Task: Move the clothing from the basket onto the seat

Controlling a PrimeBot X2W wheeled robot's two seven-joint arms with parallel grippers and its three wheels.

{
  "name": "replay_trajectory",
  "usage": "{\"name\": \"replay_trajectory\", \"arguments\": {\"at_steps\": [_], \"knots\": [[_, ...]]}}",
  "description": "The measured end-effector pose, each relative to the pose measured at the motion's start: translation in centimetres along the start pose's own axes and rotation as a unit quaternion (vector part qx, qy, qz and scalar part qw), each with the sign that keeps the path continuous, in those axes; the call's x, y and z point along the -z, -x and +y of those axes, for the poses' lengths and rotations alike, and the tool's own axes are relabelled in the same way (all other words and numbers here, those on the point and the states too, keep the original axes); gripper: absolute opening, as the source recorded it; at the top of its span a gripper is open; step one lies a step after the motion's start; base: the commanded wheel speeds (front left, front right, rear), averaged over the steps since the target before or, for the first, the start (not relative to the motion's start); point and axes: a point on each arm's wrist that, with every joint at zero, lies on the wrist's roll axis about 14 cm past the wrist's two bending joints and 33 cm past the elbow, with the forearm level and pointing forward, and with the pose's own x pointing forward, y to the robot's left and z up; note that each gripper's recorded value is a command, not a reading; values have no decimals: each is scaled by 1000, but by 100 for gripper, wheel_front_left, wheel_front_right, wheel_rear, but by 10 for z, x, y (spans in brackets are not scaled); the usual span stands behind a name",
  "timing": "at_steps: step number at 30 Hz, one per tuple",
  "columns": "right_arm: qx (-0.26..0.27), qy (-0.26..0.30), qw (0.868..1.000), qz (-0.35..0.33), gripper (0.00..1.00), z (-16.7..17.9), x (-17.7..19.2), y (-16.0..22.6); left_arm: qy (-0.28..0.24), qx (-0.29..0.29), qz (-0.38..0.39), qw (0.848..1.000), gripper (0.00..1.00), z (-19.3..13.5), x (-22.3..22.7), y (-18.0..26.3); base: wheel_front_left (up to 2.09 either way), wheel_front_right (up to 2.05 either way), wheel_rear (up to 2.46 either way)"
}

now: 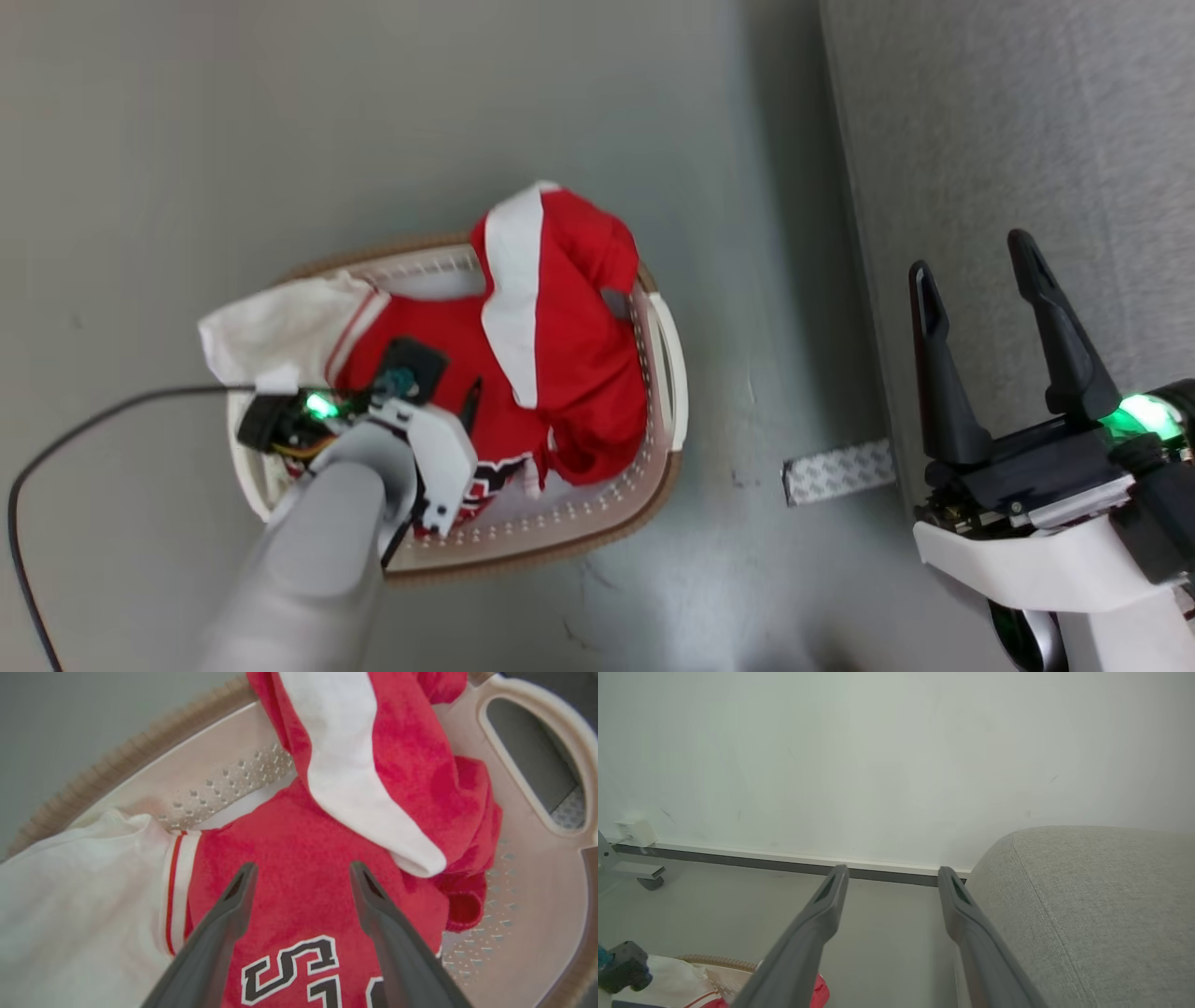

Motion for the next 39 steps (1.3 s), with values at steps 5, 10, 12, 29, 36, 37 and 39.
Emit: {"name": "replay_trajectory", "arguments": {"at_steps": [5, 10, 12, 29, 36, 37, 39], "knots": [[0, 5, 1000, 12, 100, -3, 18, -6, 3, 1, 47, 999, 100, 4, 23, -29, 0, 0, 0], [-5, 9, 1000, 21, 100, -1, 31, -10, -8, 6, 104, 995, 100, 6, 55, -46, 0, 0, 0], [-4, 9, 1000, 26, 100, -2, 36, -9, -14, 8, 115, 993, 100, 6, 62, -51, 0, 0, 0], [9, 6, 999, 34, 100, -7, 34, 1, 60, 2, 62, 996, 0, 2, 50, -39, 0, 0, 0], [9, -9, 1000, -5, 100, -2, -4, 8, 104, -34, 1, 994, 0, 12, 22, 9, 0, 0, 0], [8, -11, 1000, -9, 100, 0, -9, 10, 109, -39, -6, 993, 0, 13, 17, 17, 0, 0, 0], [6, -16, 1000, -21, 100, 3, -21, 14, 116, -49, -20, 992, 0, 14, 12, 34, 0, 0, 0]]}}
